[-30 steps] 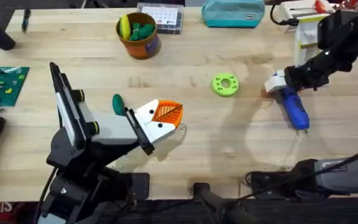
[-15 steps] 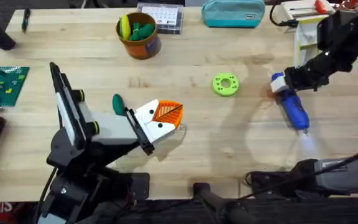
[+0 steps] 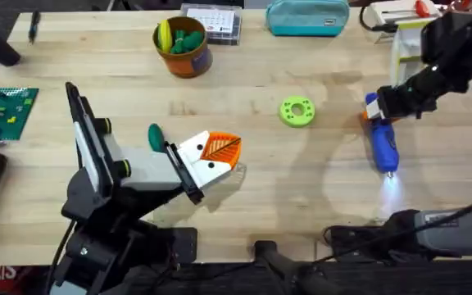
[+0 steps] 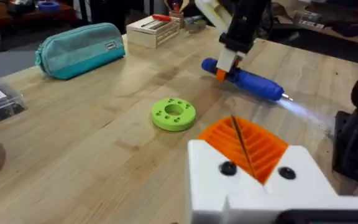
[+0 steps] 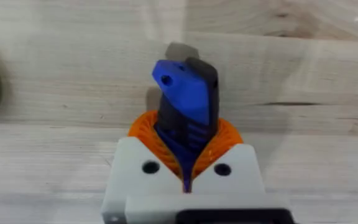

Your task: Pick up the gripper from the table and insert it into the empty holder that is missing its gripper. Then pick up a screw, insert it into the mounting hole, and use the screwdriver to tighten it. Finally, clean up the table by picking up the vegetable and placing it into the bucket.

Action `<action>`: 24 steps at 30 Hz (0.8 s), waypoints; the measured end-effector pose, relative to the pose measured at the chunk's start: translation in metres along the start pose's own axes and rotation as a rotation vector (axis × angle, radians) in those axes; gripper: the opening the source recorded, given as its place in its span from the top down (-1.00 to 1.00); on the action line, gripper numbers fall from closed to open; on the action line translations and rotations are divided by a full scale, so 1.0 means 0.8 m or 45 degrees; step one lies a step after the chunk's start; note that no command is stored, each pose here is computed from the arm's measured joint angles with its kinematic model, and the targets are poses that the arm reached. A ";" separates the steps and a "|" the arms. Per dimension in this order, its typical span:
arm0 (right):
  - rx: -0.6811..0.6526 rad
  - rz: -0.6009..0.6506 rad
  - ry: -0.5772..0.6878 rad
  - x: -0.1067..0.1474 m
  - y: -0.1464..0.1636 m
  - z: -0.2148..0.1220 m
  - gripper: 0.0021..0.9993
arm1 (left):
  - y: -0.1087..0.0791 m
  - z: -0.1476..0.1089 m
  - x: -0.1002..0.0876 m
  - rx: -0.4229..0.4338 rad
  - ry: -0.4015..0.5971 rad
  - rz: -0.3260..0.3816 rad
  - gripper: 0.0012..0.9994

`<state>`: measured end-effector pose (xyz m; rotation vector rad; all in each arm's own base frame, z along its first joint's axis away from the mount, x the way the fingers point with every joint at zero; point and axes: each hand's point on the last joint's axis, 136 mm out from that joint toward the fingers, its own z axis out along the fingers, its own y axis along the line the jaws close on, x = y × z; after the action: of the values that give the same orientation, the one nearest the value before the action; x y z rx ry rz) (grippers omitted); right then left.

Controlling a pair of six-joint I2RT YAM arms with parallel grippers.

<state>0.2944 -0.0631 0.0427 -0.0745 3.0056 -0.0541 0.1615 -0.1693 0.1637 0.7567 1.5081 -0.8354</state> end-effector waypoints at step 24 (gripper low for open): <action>-0.119 0.067 -0.690 -0.068 0.026 -0.197 0.94 | 0.000 0.000 0.000 0.000 0.000 0.000 0.98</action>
<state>0.3261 -0.0340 0.2049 -0.0150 2.4651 0.0968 0.1615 -0.1694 0.1636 0.7569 1.5085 -0.8356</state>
